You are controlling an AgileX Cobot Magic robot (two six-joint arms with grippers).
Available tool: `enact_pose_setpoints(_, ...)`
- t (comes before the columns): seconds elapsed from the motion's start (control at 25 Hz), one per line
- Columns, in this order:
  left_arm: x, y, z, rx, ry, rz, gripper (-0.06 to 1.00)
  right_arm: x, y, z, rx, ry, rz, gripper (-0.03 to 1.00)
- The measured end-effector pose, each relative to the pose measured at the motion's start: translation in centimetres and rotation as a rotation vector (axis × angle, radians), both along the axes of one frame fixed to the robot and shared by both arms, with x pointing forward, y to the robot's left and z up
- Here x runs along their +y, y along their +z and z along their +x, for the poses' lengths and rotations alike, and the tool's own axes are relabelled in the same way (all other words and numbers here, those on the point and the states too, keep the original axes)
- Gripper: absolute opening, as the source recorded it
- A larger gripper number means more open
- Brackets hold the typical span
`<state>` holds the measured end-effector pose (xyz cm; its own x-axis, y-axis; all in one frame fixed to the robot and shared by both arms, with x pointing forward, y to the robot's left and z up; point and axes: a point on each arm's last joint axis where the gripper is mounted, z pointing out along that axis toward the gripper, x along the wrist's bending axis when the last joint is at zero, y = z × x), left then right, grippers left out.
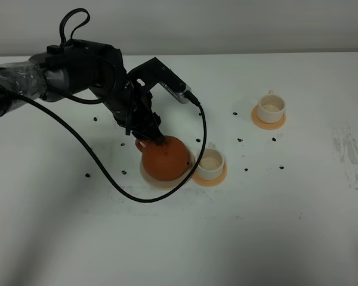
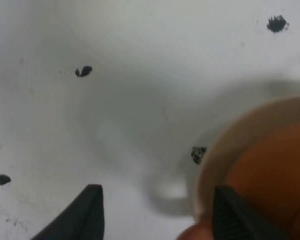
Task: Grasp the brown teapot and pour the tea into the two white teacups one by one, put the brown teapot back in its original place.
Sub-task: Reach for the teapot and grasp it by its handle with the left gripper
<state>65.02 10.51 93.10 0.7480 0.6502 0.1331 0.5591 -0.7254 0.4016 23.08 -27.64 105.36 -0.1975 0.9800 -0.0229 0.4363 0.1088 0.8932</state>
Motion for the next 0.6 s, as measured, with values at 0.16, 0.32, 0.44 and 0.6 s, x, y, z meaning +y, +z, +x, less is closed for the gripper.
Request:
enact_pose_setpoints(0.16,0.1,0.93,-0.22,-0.003,-0.003,-0.001,0.51,0.0,0.0,0.0,0.0,0.0,0.0,0.38)
enact_pose_setpoints(0.32,0.14,1.11,-0.32,0.002,-0.005,0.002,0.51,0.0,0.0,0.0,0.0,0.0,0.0,0.36)
enact_pose_setpoints(0.44,0.14,1.1,-0.33,0.003,-0.005,0.003,0.51,0.0,0.0,0.0,0.0,0.0,0.0,0.34)
enact_pose_setpoints(0.6,0.22,1.11,-0.27,-0.006,-0.012,0.015,0.51,0.0,0.0,0.0,0.0,0.0,0.0,0.32)
